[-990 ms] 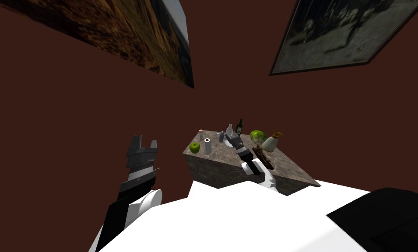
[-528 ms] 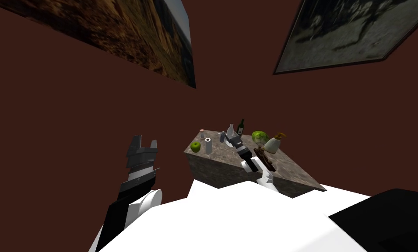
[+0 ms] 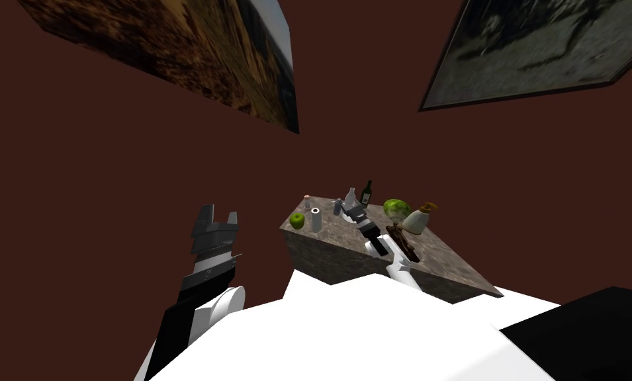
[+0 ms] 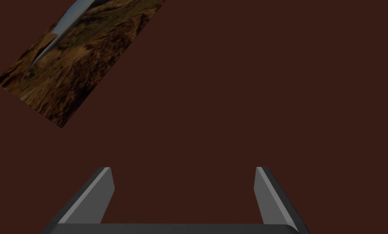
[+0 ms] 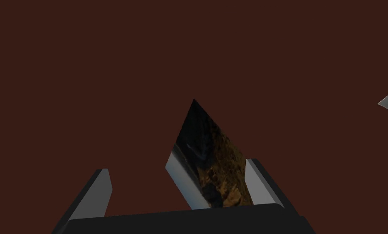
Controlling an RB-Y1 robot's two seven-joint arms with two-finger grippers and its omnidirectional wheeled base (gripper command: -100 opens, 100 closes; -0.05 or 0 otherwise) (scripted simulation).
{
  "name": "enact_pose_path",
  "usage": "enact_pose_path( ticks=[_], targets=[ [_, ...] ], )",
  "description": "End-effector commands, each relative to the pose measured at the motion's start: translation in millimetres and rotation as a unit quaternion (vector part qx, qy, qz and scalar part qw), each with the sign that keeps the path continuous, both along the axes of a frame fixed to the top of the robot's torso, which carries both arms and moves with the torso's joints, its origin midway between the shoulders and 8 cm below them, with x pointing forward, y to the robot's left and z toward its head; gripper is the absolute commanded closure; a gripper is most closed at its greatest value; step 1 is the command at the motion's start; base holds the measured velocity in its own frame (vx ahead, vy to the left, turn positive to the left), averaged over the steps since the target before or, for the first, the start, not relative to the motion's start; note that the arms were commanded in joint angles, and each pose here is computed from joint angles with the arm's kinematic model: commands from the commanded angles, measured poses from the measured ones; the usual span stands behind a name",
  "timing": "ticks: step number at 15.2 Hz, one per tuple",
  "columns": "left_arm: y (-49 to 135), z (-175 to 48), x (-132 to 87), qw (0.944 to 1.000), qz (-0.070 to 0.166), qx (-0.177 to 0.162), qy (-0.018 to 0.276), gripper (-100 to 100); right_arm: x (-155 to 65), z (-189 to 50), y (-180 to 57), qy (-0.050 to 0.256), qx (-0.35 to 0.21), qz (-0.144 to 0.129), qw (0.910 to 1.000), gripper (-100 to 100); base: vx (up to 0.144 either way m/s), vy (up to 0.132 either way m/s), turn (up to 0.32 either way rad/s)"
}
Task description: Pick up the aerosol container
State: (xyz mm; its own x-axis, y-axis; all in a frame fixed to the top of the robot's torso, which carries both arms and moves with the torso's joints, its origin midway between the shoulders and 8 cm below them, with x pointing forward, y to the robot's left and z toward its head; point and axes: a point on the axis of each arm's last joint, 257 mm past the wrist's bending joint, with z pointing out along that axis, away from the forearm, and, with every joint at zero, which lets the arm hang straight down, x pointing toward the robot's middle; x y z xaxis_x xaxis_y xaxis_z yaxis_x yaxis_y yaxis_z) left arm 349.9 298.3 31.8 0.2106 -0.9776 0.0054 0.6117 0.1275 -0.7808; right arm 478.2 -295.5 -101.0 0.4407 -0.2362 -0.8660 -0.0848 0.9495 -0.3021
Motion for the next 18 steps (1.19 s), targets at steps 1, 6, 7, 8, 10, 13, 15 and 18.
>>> enact_pose_path(
  ticks=[1,6,7,8,10,13,15,18],
  targets=[
    [0.0,0.0,0.0,1.0000,0.000,0.000,0.000,0,2.8,-2.4,-1.7,-0.003,-0.026,-0.013,0.9996,-100,-0.014,-0.020,0.025],
    [0.0,0.0,0.0,1.0000,0.000,0.000,0.000,0,17.6,-15.8,-13.5,0.002,-0.090,-0.047,0.9948,-100,-0.012,-0.015,0.058],
    [0.0,0.0,0.0,1.0000,0.000,0.000,0.000,0,17.6,-15.8,-13.5,0.000,-0.099,-0.050,0.9938,-100,-0.018,-0.024,0.091],
    [0.0,0.0,0.0,1.0000,0.000,0.000,0.000,0,17.6,-15.8,-13.5,-0.001,-0.105,-0.053,0.9930,-100,-0.014,-0.018,0.035],
    [0.0,0.0,0.0,1.0000,0.000,0.000,0.000,0,24.6,-22.5,-19.1,0.002,-0.136,-0.069,0.9883,-100,-0.018,-0.020,0.085],
    [0.0,0.0,0.0,1.0000,0.000,0.000,0.000,0,31.3,-29.0,-24.3,0.003,-0.173,-0.086,0.9811,-100,-0.016,-0.017,0.064],
    [0.0,0.0,0.0,1.0000,0.000,0.000,0.000,0,37.7,-35.4,-29.2,0.007,-0.199,-0.099,0.9749,-100,-0.012,-0.018,0.065],
    [0.0,0.0,0.0,1.0000,0.000,0.000,0.000,0,43.8,-41.7,-33.6,0.009,-0.234,-0.114,0.9654,-100,-0.013,-0.017,0.064]
  ],
)
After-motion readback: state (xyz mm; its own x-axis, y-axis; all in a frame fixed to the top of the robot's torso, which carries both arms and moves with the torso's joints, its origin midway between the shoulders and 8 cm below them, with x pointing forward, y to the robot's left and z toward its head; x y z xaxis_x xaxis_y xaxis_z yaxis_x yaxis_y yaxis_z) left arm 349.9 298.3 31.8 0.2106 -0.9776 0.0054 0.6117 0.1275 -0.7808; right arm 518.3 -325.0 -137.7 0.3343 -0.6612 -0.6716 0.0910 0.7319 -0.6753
